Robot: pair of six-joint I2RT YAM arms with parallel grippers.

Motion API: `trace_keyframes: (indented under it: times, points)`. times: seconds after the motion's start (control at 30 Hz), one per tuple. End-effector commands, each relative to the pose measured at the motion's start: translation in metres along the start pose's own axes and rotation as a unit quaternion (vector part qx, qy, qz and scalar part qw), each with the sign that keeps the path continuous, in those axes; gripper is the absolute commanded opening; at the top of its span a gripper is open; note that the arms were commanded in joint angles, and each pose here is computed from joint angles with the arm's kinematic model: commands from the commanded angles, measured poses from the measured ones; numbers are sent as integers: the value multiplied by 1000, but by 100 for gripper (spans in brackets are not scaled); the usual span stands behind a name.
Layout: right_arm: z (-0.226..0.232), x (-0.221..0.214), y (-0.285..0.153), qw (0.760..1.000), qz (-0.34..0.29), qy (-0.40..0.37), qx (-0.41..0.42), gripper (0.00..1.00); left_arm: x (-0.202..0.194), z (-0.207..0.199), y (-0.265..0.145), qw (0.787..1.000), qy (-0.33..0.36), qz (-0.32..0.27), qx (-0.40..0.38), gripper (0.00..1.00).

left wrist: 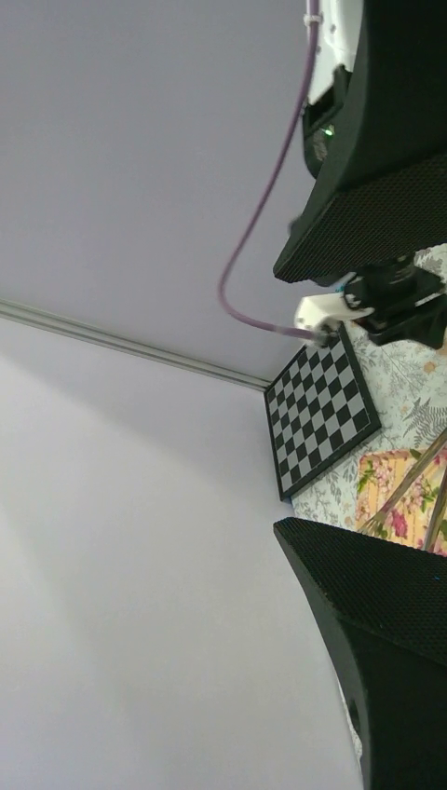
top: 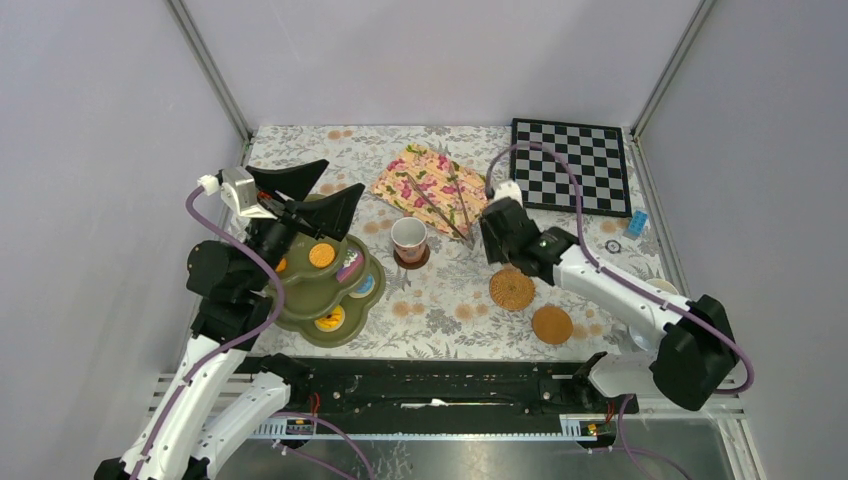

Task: Serve the afternoon tea

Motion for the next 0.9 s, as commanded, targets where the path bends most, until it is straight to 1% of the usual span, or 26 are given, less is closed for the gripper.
trace_keyframes:
  times: [0.0,0.07,0.1,0.23,0.37,0.4,0.63,0.77,0.87]
  points:
    - [-15,-50,15,999,36,19,-34,50,6,-4,3,1000,0,-12,-19,99]
    - [-23,-65,20,998,42,19,-51,41,5,-4,4,1000,-3,-11,-21,99]
    - [-25,-69,22,997,43,21,-57,37,5,-5,4,1000,-4,-11,-23,99]
    - [-33,-81,33,995,61,24,-81,28,0,-2,7,1000,-6,-4,-20,99]
    - [-33,-98,41,992,91,22,-88,26,-3,0,8,1000,-6,0,-15,99]
    - [-32,-100,42,991,100,19,-85,24,-4,0,9,1000,-7,1,-16,99]
    - [-28,-105,47,988,116,40,-92,24,-4,0,9,1000,-9,2,-17,99]
    - [-24,-118,54,983,149,49,-92,23,-2,-1,8,1000,-8,-1,-19,99]
    - [-17,-124,58,981,171,48,-73,22,-2,-1,8,1000,-9,-1,-18,99]
Point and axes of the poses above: each gripper's point midway between its finger pads, its own y axis out along the fingers, its own z axis along the line the jaws close on, x = y × z, the point moved 6 cm from there along -y, back along the fingers, and after that the axes turned 4 degrees about y, right-handed, at the moved point
